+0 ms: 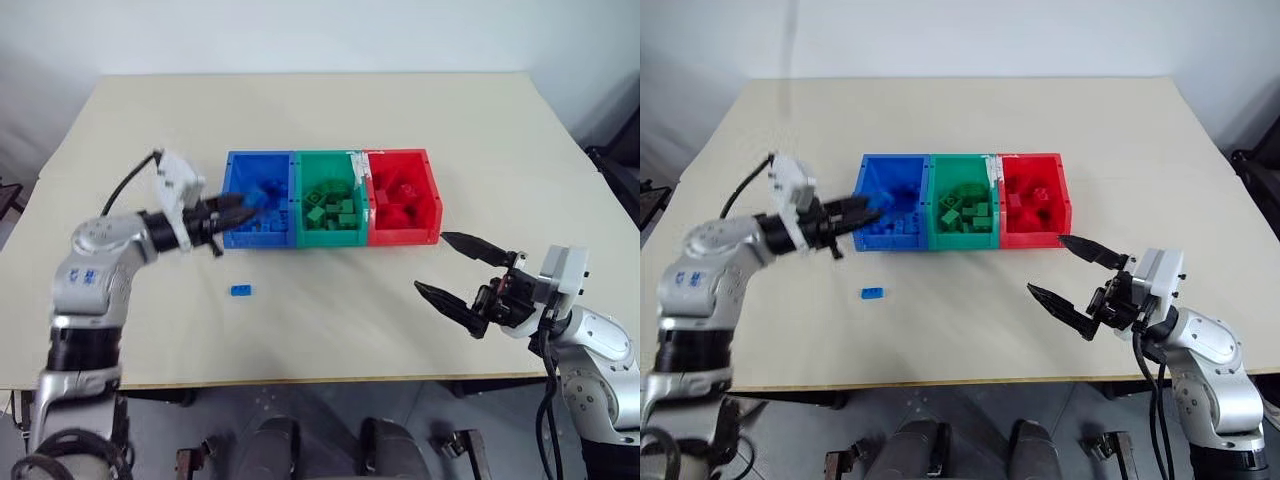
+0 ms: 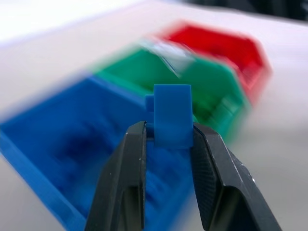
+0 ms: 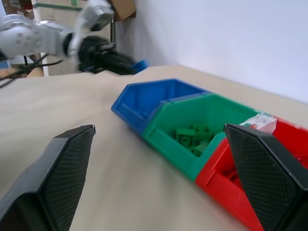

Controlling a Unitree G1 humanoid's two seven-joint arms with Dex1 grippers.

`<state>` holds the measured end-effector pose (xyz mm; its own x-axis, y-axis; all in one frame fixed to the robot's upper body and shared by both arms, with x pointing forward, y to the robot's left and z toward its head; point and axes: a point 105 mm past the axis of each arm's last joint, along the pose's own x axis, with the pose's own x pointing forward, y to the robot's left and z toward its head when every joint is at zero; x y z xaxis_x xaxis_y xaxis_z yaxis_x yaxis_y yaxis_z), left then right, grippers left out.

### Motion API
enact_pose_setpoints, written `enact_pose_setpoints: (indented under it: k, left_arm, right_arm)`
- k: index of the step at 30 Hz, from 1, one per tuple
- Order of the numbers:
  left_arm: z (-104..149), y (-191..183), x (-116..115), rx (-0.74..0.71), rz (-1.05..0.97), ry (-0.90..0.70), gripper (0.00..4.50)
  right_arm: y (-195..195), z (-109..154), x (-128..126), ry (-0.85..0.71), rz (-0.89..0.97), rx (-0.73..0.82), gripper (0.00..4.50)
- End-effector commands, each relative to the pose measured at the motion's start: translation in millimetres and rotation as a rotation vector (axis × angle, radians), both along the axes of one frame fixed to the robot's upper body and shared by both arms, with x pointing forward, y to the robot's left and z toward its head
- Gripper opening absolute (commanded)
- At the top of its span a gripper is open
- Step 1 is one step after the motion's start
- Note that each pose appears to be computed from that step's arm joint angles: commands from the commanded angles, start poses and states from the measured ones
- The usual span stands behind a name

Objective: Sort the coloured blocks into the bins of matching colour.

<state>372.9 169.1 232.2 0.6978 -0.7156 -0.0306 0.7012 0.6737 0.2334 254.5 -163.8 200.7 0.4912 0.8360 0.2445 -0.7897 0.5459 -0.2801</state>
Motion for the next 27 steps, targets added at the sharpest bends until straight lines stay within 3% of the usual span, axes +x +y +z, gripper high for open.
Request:
enact_pose_setpoints:
  k: [1, 3, 10, 14, 17, 27]
  left_arm:
    - [-9, -8, 20, 0.072, 0.045, 0.014, 0.91]
    - [-9, -8, 28, 0.08, 0.074, 0.018, 0.91]
    - [-9, 2, 26, 0.095, 0.092, 0.022, 3.2]
    - [-2, 15, 6, 0.087, 0.032, -0.045, 4.43]
    - [-3, 41, -18, 0.125, 0.005, -0.091, 4.47]
    - [-58, 153, -103, 0.285, 0.138, 0.011, 4.47]
  right_arm:
    - [3, 9, -1, -0.05, 0.009, 0.004, 4.5]
    - [3, 10, -1, -0.056, 0.014, 0.002, 4.5]
    - [0, 7, -1, -0.058, 0.027, -0.009, 4.5]
    - [0, -2, -2, -0.042, 0.069, -0.043, 4.5]
    - [2, -11, -2, -0.03, 0.129, -0.089, 4.5]
    - [13, -42, 5, 0.066, 0.351, -0.272, 4.5]
